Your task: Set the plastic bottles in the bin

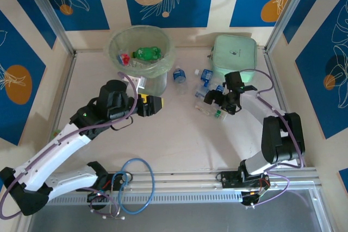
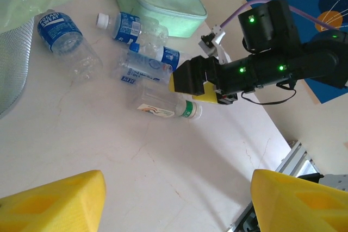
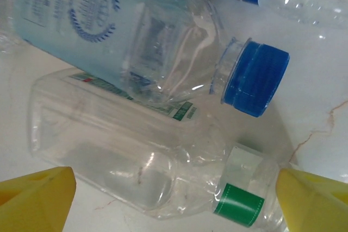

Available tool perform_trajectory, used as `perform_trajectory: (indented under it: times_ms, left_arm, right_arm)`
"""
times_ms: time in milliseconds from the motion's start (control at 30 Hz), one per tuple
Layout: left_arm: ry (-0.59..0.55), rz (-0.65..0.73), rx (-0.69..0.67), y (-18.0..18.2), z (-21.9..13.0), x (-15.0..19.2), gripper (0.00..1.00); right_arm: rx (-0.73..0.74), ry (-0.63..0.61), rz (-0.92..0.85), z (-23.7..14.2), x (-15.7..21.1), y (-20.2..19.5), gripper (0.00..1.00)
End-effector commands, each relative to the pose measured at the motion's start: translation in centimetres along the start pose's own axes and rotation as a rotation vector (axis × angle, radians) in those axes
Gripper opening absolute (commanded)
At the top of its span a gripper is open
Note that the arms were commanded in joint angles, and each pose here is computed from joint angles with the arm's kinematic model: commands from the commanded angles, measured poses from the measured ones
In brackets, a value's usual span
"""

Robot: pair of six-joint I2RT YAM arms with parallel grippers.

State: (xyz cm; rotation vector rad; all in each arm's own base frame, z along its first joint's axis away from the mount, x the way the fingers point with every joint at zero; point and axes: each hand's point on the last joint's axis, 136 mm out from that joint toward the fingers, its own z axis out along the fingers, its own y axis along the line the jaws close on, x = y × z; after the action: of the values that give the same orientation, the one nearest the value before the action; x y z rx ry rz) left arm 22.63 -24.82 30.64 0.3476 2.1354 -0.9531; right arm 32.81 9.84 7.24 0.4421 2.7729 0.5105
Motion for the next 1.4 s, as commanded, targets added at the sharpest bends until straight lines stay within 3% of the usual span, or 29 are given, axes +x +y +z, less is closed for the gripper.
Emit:
perform_trajectory:
  times_ms: [0, 433, 967, 1367]
  left_arm:
    - [-0.023, -0.014, -0.003, -0.2, -0.1, -0.6, 0.7]
    - [-0.016, -0.032, -0.01, 0.1, 0.7, -0.4, 0.7]
    - [-0.005, -0.036, -0.017, 0.4, 1.0, 0.1, 0.71]
    - [-0.006, -0.035, -0.027, 0.6, 0.9, 0.2, 0.71]
  right_arm:
    - [0.022, 0.029, -0.056, 0.9, 0.9, 0.3, 0.95]
    - [0.182, 0.107, -0.168, 1.9, 4.2, 0.6, 0.9]
    - [0.175, 0.227, -0.249, 2.4, 7.8, 1.3, 0.93]
    - [0.227, 0.248, -0.275, 2.9, 8.4, 1.4, 0.77]
